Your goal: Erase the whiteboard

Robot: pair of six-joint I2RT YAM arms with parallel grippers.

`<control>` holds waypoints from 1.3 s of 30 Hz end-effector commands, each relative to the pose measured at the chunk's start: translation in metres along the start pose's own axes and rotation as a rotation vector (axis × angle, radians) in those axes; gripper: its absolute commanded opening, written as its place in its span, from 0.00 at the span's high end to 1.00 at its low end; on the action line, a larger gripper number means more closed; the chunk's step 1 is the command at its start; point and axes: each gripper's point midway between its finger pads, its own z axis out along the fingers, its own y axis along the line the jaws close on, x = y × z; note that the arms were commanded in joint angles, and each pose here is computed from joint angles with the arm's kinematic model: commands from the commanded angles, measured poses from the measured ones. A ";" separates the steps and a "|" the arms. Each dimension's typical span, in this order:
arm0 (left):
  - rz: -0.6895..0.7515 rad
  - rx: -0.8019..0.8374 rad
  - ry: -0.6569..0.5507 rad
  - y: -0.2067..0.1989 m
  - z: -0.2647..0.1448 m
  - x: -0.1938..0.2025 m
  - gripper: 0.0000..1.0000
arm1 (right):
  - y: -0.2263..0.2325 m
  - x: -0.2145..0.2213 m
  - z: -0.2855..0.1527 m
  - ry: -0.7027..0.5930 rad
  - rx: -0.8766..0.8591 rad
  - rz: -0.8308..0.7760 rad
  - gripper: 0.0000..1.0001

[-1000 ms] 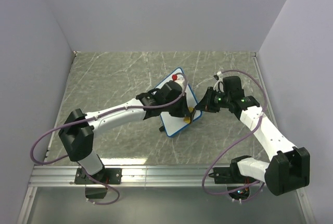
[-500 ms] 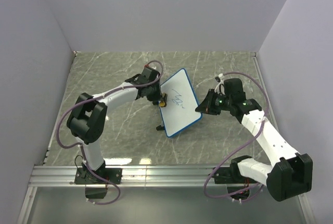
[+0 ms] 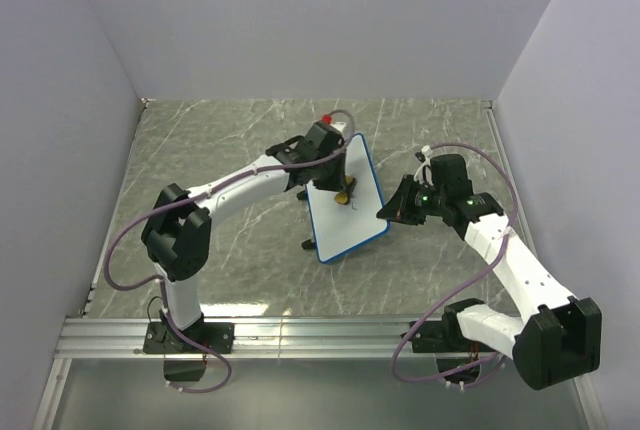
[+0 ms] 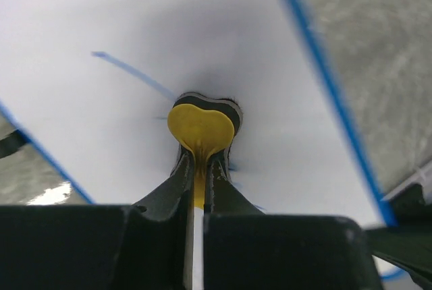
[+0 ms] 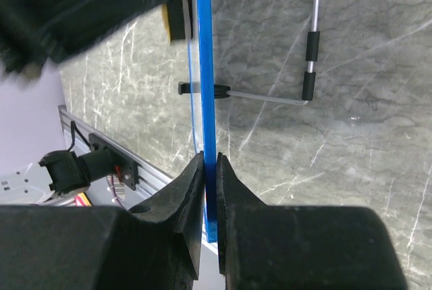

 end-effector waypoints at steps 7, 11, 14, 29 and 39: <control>0.027 0.273 0.131 -0.092 -0.021 0.059 1.00 | 0.005 -0.009 0.011 -0.005 -0.017 -0.011 1.00; 0.015 0.219 0.137 -0.073 -0.017 0.064 1.00 | 0.007 -0.011 0.013 -0.002 -0.021 -0.013 1.00; -0.017 0.181 0.120 -0.051 -0.010 0.053 1.00 | 0.007 -0.010 0.013 0.003 -0.017 -0.019 1.00; -0.151 -0.014 0.117 0.069 0.030 0.042 1.00 | 0.005 -0.009 0.011 0.014 0.004 -0.037 1.00; -0.033 0.159 0.154 -0.048 0.005 0.074 1.00 | 0.010 -0.021 0.018 0.019 -0.004 -0.043 1.00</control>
